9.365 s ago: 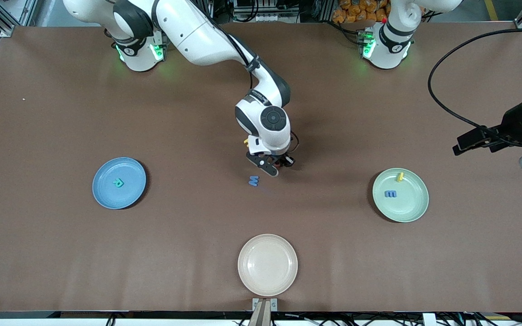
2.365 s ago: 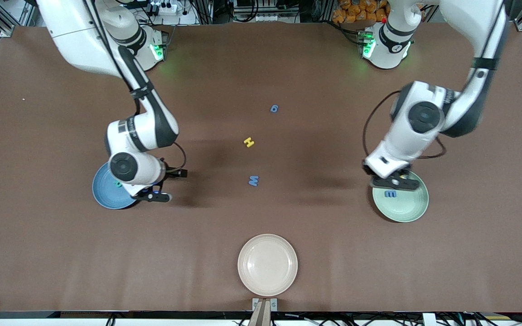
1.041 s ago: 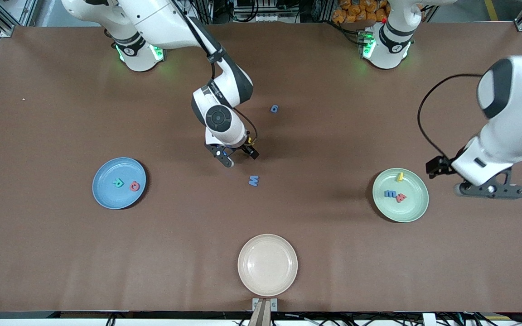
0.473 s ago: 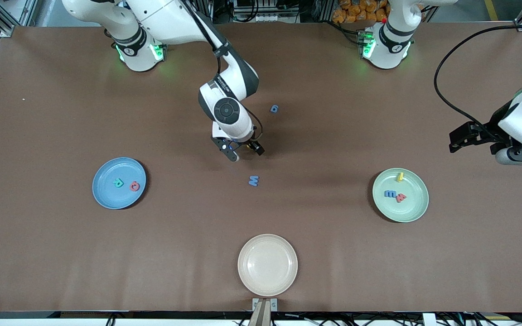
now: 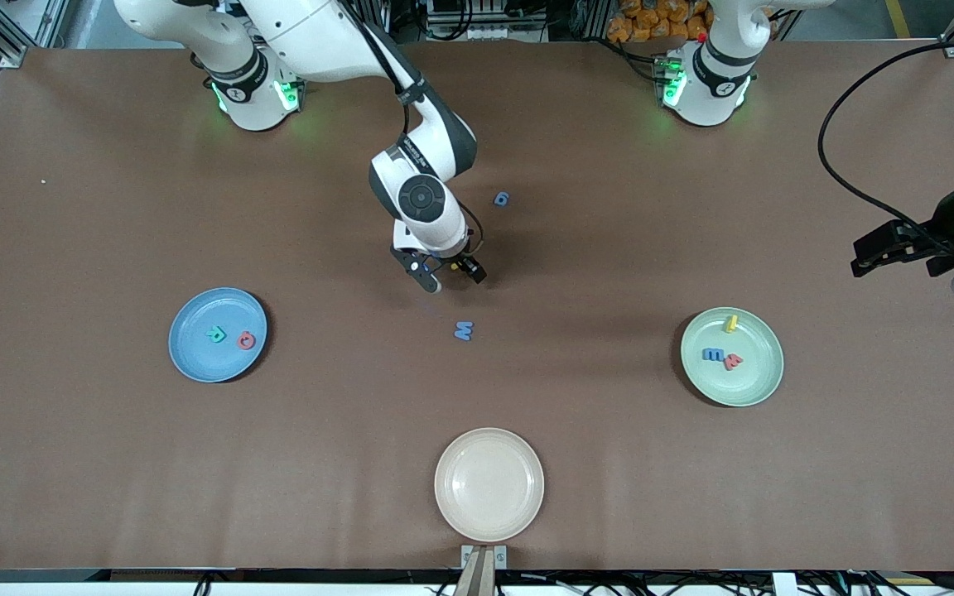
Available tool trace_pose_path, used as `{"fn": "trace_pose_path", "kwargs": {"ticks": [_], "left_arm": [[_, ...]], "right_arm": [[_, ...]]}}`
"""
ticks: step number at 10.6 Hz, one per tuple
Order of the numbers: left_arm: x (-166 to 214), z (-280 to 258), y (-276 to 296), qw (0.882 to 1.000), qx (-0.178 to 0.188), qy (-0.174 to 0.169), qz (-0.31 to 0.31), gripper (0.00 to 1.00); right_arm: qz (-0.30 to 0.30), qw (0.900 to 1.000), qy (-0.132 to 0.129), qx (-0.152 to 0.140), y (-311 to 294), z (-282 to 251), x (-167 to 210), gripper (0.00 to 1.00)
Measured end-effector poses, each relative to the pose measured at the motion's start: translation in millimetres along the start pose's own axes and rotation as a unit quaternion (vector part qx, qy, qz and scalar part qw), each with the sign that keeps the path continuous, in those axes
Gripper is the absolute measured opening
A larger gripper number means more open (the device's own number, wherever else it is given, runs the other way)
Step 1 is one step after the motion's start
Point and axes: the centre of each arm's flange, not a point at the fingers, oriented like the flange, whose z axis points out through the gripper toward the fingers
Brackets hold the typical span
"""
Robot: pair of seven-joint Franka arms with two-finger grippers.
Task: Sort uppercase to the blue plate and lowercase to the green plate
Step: 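Grasp the yellow H with the right gripper while the left gripper withdraws, then carry the yellow H to the blue plate while the left gripper reaches the g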
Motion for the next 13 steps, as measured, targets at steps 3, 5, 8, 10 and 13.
{"fn": "trace_pose_path", "kwargs": {"ticks": [3,5,8,10,13], "left_arm": [[-0.3,-0.5,3.3,1.000,-0.001,0.000,0.003,1.00],[-1.4,-4.6,5.3,1.000,-0.003,0.004,0.004,1.00],[-3.6,-9.2,8.5,1.000,-0.004,0.007,0.003,1.00],[-3.9,-9.0,11.7,1.000,-0.005,0.006,0.005,1.00],[-5.4,-8.3,28.2,1.000,-0.007,0.004,0.020,1.00]], "right_arm": [[0.000,1.000,0.004,-0.006,4.4,7.3,2.4,1.00],[-0.001,1.000,0.004,-0.006,4.4,7.3,2.3,1.00],[0.000,1.000,0.005,-0.006,4.3,7.1,2.9,1.00],[0.000,1.000,0.006,0.000,2.6,4.3,3.2,0.88],[-0.006,1.000,0.010,0.009,-1.1,-3.6,2.6,0.43]]}}
